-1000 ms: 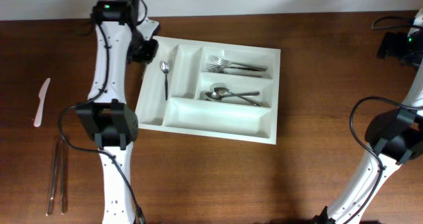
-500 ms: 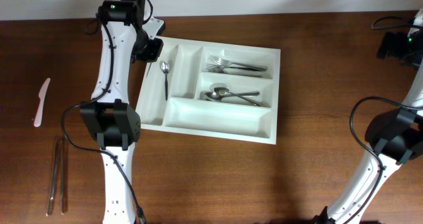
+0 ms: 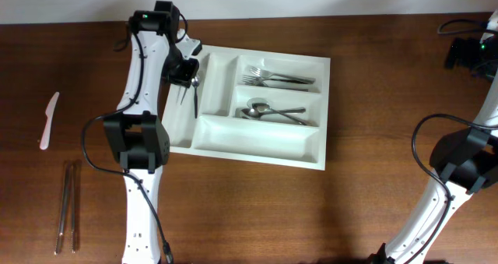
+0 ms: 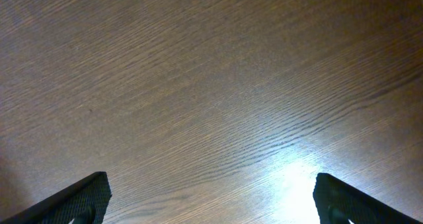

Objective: Pack container
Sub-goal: 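Lower the spoon into the left compartment and release it, then move the left gripper left over the white plastic knife, then lower the left gripper and close it on the knife handle, then lift the knife with the left gripper and carry it over the tray, then lower the knife into the narrow middle compartment and open the gripper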

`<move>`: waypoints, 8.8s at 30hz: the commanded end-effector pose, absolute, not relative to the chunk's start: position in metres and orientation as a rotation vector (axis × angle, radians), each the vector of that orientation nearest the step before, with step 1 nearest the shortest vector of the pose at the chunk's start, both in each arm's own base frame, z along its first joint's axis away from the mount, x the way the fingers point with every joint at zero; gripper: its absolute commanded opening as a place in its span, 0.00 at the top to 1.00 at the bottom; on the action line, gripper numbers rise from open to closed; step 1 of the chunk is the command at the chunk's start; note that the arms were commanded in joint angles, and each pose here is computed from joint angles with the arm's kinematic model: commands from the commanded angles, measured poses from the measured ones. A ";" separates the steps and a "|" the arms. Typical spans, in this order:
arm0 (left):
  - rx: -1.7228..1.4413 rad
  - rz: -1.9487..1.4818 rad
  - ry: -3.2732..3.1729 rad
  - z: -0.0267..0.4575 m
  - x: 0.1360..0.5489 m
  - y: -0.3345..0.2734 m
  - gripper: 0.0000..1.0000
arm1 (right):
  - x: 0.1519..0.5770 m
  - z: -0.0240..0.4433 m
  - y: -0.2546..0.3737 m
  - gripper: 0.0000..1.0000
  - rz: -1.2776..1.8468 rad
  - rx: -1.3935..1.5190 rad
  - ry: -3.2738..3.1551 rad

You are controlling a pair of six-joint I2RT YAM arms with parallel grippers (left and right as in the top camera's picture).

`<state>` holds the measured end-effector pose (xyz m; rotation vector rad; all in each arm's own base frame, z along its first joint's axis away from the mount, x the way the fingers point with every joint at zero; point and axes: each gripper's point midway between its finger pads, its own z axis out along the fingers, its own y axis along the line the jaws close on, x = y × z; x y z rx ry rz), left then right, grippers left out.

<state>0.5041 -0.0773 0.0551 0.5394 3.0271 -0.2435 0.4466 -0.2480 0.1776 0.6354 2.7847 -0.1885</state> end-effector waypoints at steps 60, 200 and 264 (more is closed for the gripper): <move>-0.324 0.395 3.020 0.124 0.443 0.260 0.01 | 0.448 0.174 -0.247 0.01 -0.191 0.644 2.789; -0.113 0.059 3.065 0.016 0.438 0.286 0.98 | 0.448 0.174 -0.247 0.01 -0.191 0.643 2.789; 0.329 -0.116 2.957 0.090 0.505 -0.157 0.98 | 0.448 0.174 -0.247 0.01 -0.191 0.644 2.789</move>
